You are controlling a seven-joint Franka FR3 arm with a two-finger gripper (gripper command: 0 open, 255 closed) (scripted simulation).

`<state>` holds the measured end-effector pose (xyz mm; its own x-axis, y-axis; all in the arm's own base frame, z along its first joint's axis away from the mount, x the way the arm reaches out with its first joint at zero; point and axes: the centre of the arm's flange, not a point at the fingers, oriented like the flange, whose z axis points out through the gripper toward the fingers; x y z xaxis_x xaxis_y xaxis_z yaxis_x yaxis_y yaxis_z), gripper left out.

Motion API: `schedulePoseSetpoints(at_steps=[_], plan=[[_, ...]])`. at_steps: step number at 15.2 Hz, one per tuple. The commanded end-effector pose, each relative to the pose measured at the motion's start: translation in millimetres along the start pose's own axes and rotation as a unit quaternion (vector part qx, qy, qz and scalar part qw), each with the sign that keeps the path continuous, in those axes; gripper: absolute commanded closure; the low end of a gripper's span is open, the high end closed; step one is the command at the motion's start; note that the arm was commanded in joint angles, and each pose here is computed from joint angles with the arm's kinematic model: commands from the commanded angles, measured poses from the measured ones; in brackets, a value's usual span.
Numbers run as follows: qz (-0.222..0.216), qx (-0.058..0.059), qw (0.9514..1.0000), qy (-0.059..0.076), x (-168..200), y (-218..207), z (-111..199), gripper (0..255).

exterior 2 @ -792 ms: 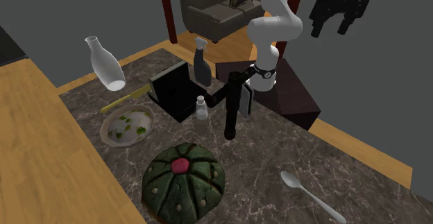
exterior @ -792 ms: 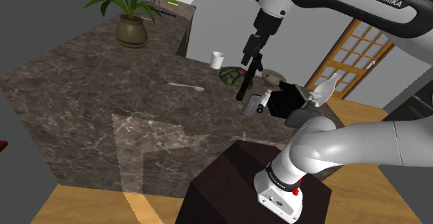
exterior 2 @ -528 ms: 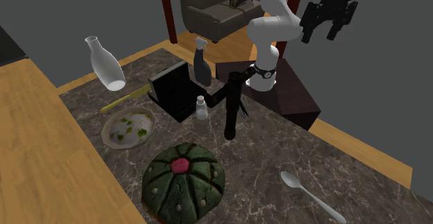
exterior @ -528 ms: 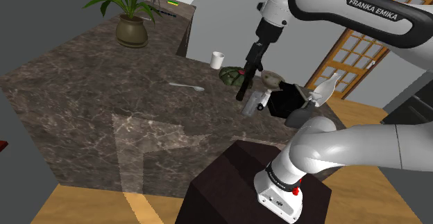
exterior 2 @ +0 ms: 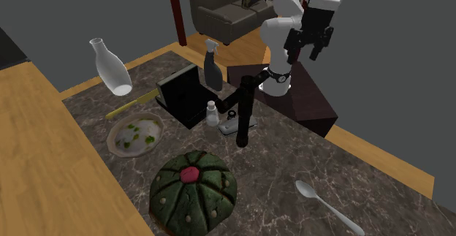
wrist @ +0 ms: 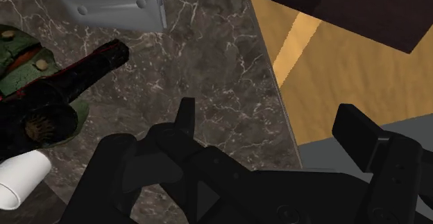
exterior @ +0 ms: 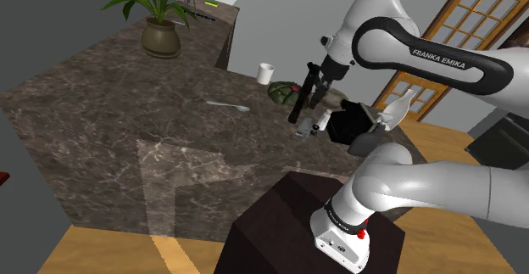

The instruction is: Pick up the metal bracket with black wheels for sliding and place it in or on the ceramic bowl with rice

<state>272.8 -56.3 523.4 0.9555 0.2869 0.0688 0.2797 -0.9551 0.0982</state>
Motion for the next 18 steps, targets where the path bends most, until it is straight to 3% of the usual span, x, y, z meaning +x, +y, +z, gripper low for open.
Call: schedulePoseSetpoints(at_steps=[1,13,18], plan=[[-0.013,-0.005,0.9999,0.002,-13,11,21,0],[-0.085,-0.034,0.9958,0.011,-84,87,137,0],[-0.089,-0.036,0.9953,0.011,-87,93,165,0]])
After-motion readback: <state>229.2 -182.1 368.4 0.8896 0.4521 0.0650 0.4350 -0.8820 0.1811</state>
